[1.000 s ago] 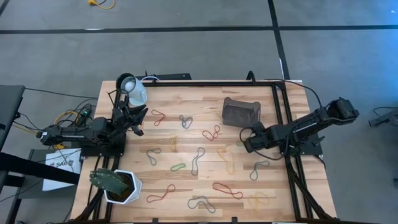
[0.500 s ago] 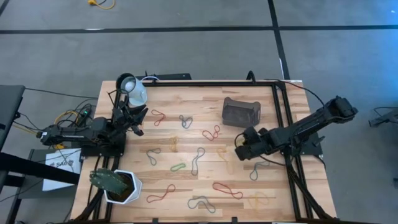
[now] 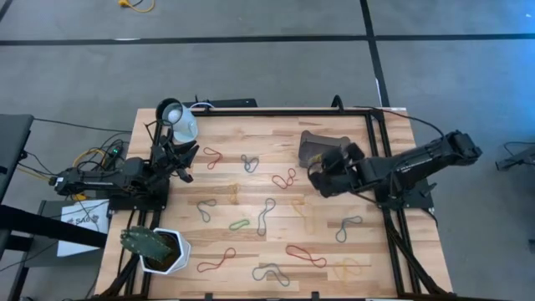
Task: Pick and place rubber bands into bin
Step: Put the yellow rubber band into the black container
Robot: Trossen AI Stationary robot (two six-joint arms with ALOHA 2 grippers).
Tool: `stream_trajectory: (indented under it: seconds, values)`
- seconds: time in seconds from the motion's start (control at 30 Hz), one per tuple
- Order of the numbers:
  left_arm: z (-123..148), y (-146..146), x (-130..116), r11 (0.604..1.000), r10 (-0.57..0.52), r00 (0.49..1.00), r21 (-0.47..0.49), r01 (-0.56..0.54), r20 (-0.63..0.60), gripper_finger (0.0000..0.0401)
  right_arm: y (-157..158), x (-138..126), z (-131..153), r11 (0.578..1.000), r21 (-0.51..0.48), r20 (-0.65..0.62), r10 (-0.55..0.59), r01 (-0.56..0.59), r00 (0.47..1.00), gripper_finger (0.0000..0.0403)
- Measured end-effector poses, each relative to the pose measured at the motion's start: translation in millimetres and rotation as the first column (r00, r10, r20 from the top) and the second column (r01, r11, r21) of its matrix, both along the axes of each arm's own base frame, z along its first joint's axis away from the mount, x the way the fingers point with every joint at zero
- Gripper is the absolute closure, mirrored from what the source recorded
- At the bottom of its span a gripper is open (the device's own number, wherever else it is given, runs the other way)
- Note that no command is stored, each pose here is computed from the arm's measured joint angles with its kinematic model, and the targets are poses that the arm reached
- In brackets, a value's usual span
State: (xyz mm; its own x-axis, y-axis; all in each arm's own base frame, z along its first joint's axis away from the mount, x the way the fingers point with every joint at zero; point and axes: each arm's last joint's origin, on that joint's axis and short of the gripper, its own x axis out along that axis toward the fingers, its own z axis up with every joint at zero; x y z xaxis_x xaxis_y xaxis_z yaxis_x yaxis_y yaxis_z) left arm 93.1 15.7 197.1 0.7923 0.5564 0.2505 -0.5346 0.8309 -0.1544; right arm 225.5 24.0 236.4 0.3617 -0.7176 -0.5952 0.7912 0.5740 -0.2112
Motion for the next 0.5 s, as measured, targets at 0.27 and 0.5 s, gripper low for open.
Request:
stream_trajectory:
  seconds: [0.27,0.5]
  values:
    - [-0.1,0.0,0.0,1.000,0.000,1.000,0.000,0.000,-0.001,0.0313,-23.7,1.3,-11.8,0.992,0.082,-0.114,-0.085,0.095,0.990,0.0402]
    - [-0.2,-0.1,0.2,1.000,-0.004,1.000,0.001,0.004,-0.002,0.0313,-39.8,1.3,-38.5,0.964,0.119,-0.313,-0.191,0.238,0.930,0.0403]
